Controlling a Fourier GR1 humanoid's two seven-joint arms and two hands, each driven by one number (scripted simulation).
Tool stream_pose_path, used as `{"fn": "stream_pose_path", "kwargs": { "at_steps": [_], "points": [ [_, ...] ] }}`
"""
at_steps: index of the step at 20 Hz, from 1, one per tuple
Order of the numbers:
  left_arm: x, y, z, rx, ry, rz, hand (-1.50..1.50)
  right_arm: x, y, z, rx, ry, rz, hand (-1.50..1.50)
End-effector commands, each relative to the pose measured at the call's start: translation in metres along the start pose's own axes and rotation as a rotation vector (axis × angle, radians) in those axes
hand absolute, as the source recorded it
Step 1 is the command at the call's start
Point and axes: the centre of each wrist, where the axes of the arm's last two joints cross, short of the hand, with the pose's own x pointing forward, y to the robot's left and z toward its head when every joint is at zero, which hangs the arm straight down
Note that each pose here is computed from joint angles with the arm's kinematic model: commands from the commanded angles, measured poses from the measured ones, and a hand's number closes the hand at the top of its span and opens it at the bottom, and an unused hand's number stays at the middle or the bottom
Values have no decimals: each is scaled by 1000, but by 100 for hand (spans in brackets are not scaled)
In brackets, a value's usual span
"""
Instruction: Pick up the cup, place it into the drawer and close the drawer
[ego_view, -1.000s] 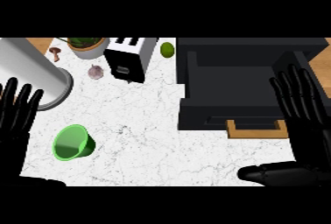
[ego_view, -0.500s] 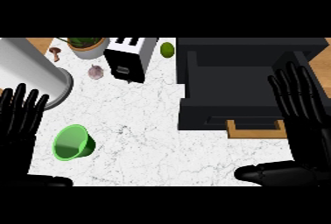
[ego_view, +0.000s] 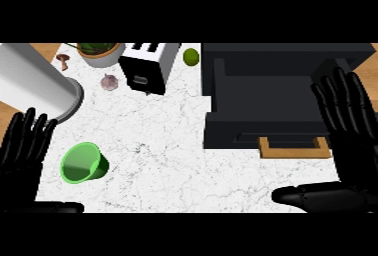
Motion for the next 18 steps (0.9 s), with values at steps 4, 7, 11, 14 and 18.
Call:
{"fn": "stream_pose_path", "kwargs": {
  "at_steps": [4,7,11,14,18],
  "points": [
    [-26,28,13,48,42,-31,-150,1,-2,13,12,-1,-3,-150],
    [-39,17,16,80,73,-56,-150,-2,-11,3,10,18,11,-150],
    [-64,42,17,85,87,-72,-150,14,-3,-8,13,14,-5,-150],
    [-61,43,19,90,89,-66,-150,19,2,-11,15,5,-2,-150],
    [-97,70,27,86,130,-59,-150,10,2,-19,29,17,-13,-150]
  ]
}}
